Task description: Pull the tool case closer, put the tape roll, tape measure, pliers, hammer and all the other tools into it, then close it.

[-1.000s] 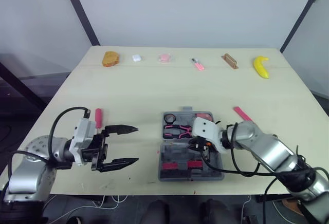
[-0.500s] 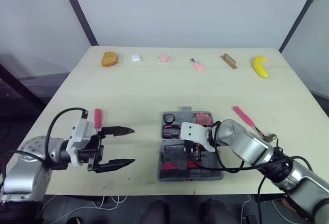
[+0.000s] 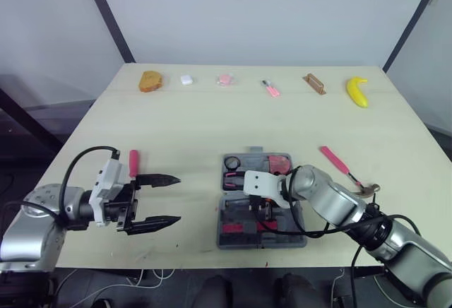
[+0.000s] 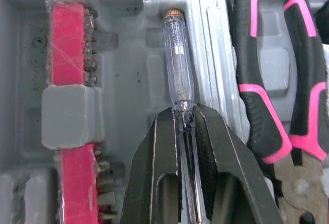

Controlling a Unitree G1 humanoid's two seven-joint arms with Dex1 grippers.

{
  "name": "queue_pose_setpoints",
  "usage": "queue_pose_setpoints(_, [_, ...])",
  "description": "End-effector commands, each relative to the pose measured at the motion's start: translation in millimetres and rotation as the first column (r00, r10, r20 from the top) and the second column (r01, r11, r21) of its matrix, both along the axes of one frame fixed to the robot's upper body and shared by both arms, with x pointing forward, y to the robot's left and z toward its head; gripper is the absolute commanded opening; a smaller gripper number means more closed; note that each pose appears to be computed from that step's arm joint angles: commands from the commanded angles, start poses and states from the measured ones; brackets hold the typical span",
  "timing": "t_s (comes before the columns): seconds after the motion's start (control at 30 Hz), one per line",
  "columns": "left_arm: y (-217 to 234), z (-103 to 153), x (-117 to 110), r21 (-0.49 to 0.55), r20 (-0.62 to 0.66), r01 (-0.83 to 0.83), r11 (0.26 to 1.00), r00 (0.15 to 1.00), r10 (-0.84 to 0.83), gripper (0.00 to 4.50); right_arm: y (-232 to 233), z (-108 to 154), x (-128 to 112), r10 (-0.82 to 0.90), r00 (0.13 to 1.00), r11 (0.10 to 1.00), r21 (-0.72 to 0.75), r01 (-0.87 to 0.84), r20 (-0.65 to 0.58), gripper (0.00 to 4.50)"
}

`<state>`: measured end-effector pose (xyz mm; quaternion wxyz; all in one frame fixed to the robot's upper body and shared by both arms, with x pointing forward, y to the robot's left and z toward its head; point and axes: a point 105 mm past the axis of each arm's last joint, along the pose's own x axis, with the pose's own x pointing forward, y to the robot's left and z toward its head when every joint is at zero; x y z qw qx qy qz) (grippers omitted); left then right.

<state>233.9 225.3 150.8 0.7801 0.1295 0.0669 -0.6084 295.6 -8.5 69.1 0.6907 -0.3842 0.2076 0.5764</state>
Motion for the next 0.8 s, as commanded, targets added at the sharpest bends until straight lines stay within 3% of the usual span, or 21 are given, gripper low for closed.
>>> queue_pose_setpoints(0.03, [-0.2,3.2,-1.5,0.013,0.014,0.016,1.0,1.0,-0.017,4.5,3.4,4.4,-1.9,0.023,0.999,0.999,0.022,-0.024,0.024,0.04])
queue_pose_setpoints(0.07, [-0.4,3.0,-1.8,0.011,0.013,0.017,1.0,1.0,-0.017,4.5,3.6,5.2,-2.0,0.024,0.999,0.999,0.028,-0.024,0.026,0.91])
queue_pose_setpoints(0.1, [-0.3,3.0,-2.3,0.01,0.012,0.018,1.0,1.0,-0.018,4.5,3.6,6.0,-2.3,0.025,0.999,0.999,0.03,-0.026,0.028,1.08])
queue_pose_setpoints(0.13, [-0.2,2.9,-2.5,0.01,0.012,0.018,1.0,1.0,-0.018,4.5,3.3,6.7,-2.7,0.026,0.999,0.999,0.029,-0.027,0.028,1.77])
queue_pose_setpoints(0.2, [-0.1,2.2,-3.0,0.008,0.01,0.017,1.0,1.0,-0.017,4.5,2.1,8.8,-3.3,0.031,0.999,0.999,0.029,-0.032,0.032,2.28])
queue_pose_setpoints(0.23, [-0.1,1.7,-3.1,0.007,0.01,0.016,1.0,1.0,-0.016,4.5,1.3,10.7,-3.5,0.032,0.999,0.999,0.031,-0.033,0.035,2.88])
queue_pose_setpoints(0.27, [-0.1,1.4,-3.3,0.006,0.009,0.015,1.0,1.0,-0.015,4.5,0.8,12.9,-3.1,0.031,0.999,0.999,0.035,-0.033,0.041,3.14])
queue_pose_setpoints(0.5, [-1.2,-0.6,-5.1,-0.003,0.009,0.009,1.0,1.0,-0.009,4.5,-0.8,25.4,0.1,0.011,0.997,0.996,0.082,-0.017,0.072,3.14])
queue_pose_setpoints(0.6, [-1.5,-1.0,-5.8,-0.006,0.009,0.009,1.0,1.0,-0.009,4.5,0.9,25.8,-2.4,0.012,0.998,0.993,0.114,-0.019,0.058,2.32])
queue_pose_setpoints(0.67, [-1.3,-1.3,-5.9,-0.005,0.009,0.009,1.0,1.0,-0.009,4.5,-0.3,22.7,-4.2,0.024,0.998,0.994,0.101,-0.029,0.052,1.26])
queue_pose_setpoints(0.8, [-0.8,-1.4,-4.8,-0.006,0.012,0.008,1.0,1.0,-0.008,4.5,-0.2,16.9,-2.9,0.02,0.999,0.995,0.096,-0.024,0.048,0.05])
